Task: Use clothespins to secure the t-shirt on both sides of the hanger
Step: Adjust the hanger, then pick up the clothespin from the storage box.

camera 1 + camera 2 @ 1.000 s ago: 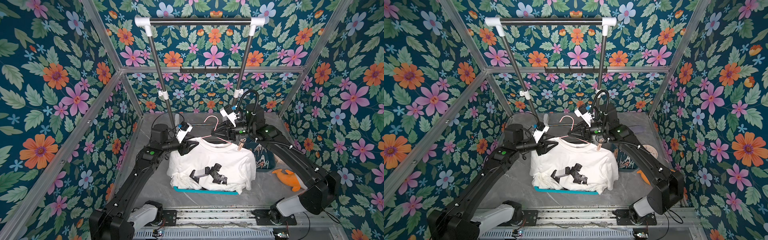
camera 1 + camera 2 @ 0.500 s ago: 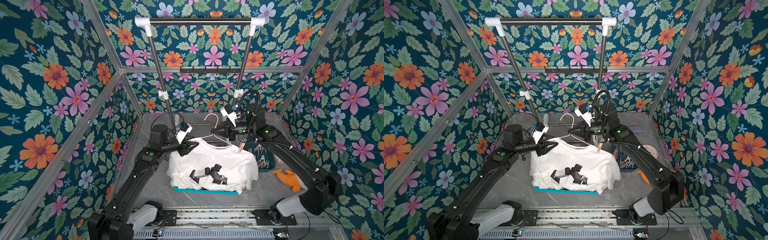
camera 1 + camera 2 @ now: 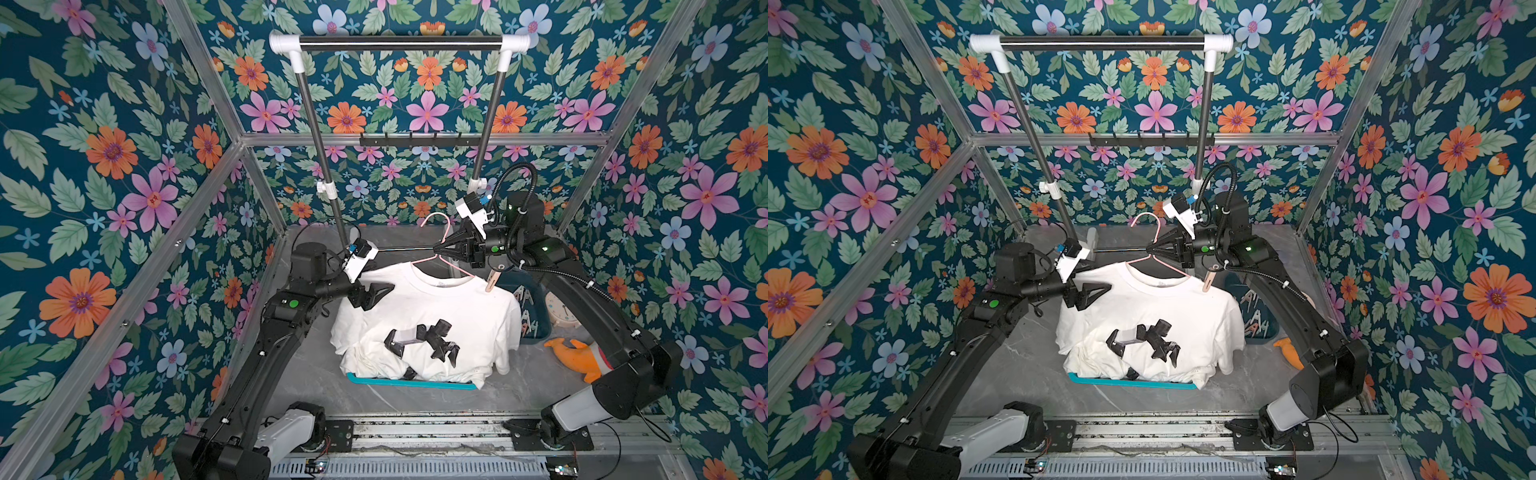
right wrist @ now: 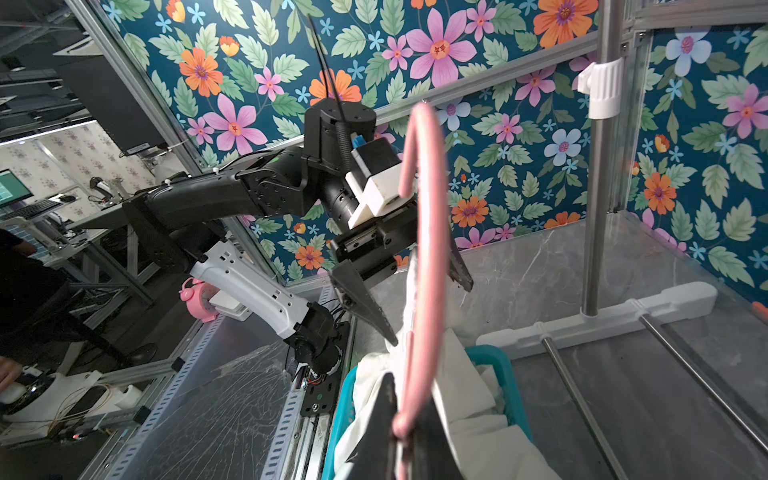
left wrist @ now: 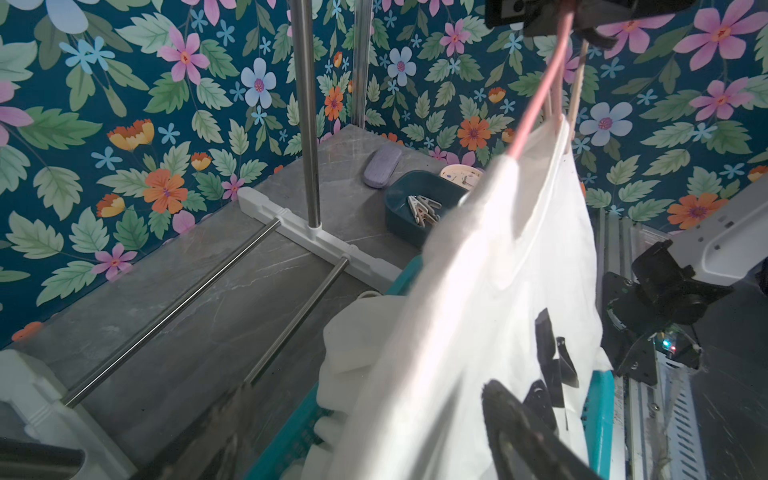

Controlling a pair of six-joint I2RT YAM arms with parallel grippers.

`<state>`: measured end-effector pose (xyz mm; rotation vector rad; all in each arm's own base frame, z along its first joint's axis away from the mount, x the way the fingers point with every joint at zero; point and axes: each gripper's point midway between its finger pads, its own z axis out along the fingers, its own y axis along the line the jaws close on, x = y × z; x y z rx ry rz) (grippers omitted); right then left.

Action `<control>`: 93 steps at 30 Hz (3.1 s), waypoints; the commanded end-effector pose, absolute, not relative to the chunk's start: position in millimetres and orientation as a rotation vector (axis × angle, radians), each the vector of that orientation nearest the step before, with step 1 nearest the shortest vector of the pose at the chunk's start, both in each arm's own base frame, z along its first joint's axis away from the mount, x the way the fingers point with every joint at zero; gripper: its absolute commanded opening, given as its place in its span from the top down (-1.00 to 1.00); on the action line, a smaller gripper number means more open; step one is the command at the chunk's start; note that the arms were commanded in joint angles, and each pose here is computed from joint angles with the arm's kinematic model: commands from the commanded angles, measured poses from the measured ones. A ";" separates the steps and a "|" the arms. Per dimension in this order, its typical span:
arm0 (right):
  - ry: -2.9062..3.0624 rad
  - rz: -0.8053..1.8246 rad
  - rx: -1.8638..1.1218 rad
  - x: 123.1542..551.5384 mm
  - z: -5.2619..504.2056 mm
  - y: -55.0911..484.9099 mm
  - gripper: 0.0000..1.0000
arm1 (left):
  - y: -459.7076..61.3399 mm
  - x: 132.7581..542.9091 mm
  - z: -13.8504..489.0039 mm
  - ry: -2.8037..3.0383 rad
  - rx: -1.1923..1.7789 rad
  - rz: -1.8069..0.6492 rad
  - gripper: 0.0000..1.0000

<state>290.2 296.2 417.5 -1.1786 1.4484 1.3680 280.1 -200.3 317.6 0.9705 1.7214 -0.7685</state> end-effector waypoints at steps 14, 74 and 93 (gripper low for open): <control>1.420 1.409 -1.233 281.8 418.8 281.9 1.00 | -198.8 281.5 316.6 1.700 0.974 -0.872 -0.36; 2.323 0.302 0.339 342.8 238.1 63.9 -0.66 | -171.5 269.8 317.7 1.678 0.796 -0.686 1.00; 2.523 0.056 0.774 350.0 126.0 -3.1 -0.46 | -174.3 264.7 324.2 1.625 0.807 -0.703 1.00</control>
